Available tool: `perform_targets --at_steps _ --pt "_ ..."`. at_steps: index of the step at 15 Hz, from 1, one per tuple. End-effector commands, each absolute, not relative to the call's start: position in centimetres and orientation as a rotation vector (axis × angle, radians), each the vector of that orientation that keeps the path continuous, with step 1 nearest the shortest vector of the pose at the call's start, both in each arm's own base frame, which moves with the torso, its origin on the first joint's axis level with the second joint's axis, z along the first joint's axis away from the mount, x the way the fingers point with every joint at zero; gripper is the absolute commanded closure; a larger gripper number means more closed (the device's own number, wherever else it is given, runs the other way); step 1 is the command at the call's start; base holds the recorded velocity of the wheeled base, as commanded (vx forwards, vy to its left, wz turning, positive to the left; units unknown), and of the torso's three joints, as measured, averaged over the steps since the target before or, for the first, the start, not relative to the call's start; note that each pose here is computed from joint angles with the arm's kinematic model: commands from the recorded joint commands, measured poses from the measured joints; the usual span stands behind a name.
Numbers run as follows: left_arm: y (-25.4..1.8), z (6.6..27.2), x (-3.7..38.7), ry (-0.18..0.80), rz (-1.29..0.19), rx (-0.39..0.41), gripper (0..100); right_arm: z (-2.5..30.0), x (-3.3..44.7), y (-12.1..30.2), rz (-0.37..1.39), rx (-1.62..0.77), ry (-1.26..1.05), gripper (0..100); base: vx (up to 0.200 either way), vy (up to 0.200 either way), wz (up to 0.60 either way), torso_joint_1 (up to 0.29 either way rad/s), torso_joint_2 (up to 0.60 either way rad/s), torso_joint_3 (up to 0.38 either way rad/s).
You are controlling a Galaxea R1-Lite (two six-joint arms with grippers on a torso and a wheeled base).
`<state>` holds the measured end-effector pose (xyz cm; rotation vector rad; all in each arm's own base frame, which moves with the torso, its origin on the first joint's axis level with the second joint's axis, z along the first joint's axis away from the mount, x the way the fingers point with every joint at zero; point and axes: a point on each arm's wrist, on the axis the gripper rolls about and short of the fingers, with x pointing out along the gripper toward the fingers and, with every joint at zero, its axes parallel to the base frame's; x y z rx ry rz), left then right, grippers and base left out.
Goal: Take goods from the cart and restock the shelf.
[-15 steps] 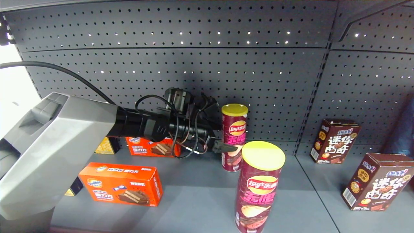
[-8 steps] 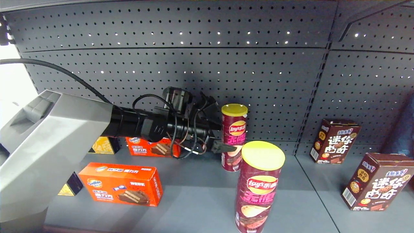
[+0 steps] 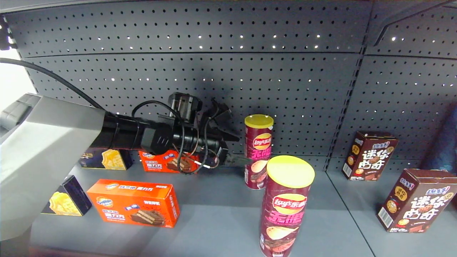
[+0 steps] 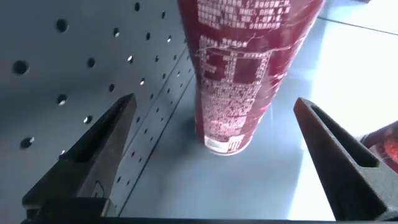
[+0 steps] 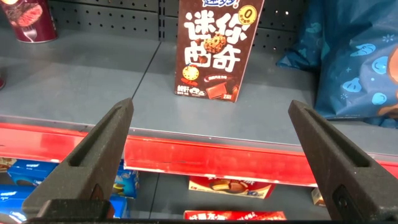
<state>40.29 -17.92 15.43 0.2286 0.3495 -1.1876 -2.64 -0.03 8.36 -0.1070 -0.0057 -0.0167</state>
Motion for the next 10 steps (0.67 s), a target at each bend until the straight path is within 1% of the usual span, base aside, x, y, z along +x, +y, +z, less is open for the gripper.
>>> perform_targets --at_steps 1,8,10 --pt "-17.57 15.8 40.24 0.344 -1.171 0.232 0 8.36 -2.63 -0.03 -0.017 -0.107 -0.004 0 0.0 0.0 0.0 0.0 0.0 0.0" --pt "-17.68 15.92 40.29 0.347 -1.141 0.238 0 8.38 -2.63 -0.03 -0.016 -0.107 -0.005 0 0.0 0.0 0.0 0.0 0.0 0.0" --pt "-18.1 15.86 40.17 0.357 -1.1 0.262 0 8.38 -2.63 -0.03 -0.016 -0.107 -0.005 0 0.0 0.0 0.0 0.0 0.0 0.0"
